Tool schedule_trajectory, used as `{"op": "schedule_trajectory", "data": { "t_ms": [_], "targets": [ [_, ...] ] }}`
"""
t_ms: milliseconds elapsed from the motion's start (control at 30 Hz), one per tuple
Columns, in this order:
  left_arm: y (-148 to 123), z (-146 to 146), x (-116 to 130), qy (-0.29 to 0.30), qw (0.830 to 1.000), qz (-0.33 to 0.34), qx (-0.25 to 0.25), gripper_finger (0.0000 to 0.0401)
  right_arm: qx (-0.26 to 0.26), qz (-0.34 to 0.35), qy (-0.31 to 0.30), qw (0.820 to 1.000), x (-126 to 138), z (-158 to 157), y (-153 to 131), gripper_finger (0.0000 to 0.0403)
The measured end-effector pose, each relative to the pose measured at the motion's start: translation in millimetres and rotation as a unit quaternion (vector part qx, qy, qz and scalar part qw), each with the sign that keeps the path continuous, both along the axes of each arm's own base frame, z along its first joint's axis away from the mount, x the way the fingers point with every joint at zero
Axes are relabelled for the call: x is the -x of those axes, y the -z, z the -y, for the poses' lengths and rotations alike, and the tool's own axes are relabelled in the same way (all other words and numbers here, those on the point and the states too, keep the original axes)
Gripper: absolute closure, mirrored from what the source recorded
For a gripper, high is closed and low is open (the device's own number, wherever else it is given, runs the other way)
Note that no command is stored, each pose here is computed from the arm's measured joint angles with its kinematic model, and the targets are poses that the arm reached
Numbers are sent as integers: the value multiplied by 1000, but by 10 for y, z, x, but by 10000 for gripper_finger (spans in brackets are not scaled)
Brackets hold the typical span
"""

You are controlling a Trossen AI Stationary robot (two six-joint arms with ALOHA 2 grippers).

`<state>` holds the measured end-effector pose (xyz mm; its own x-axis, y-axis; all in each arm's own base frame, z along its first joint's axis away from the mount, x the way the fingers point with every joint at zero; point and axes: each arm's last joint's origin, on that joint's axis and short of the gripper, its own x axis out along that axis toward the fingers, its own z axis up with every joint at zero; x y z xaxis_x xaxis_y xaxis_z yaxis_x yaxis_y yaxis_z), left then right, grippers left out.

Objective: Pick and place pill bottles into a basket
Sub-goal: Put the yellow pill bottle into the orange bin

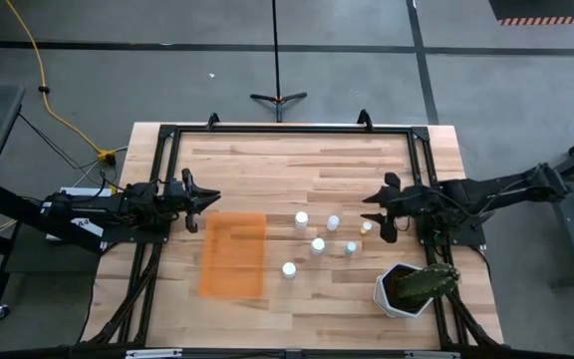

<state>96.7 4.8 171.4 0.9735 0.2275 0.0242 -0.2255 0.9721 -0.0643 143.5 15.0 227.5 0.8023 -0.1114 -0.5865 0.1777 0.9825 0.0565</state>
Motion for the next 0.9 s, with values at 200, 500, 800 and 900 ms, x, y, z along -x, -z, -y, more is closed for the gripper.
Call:
{"op": "schedule_trajectory", "data": {
  "t_ms": [200, 500, 800, 900],
  "targets": [
    [0, 0, 0, 0, 1000, 0, 0, 313, -34, -66, -1, 997, -5, -18, 125, 206],
    [0, 0, 0, 0, 1000, 0, 0, 313, -16, -138, -2, 990, -162, -40, 322, 182],
    [0, 0, 0, 0, 1000, 0, 0, 313, -26, -181, -6, 983, -241, -61, 451, 158],
    [0, 0, 0, 0, 1000, 0, 0, 313, -25, -189, -5, 982, -241, -61, 469, 158]
  ]
}}
